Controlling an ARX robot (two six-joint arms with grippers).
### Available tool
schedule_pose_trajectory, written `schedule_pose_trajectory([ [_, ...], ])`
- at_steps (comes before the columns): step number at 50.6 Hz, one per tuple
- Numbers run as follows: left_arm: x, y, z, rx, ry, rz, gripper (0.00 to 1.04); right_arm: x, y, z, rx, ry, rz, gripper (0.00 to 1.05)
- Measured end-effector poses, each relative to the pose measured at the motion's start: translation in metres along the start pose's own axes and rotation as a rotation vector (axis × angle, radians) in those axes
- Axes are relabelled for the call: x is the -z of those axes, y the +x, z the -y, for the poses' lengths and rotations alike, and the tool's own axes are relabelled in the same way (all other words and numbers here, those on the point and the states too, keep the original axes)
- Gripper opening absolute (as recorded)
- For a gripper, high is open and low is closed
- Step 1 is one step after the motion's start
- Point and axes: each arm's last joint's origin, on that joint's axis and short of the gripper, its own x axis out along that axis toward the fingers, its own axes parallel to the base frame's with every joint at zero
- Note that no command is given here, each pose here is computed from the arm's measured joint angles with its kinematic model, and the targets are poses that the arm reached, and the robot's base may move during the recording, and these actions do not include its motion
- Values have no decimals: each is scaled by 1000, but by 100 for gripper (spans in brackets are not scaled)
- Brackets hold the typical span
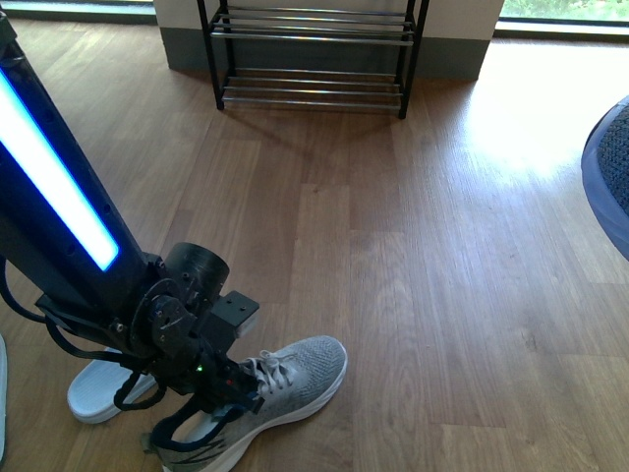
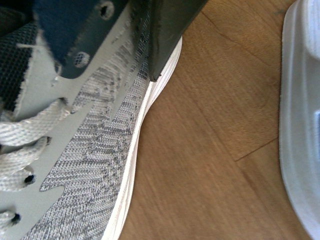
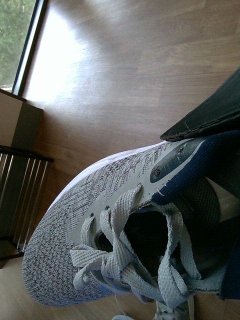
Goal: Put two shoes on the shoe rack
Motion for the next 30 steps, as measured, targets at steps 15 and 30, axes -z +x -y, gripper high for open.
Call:
schedule_pose_trajectory([
  [15,9,-13,-30,-90,-152,13,2,0,0,0,0,0,0,1],
  [30,-10,-97,-38,-84,-260,172,2,0,0,0,0,0,0,1],
])
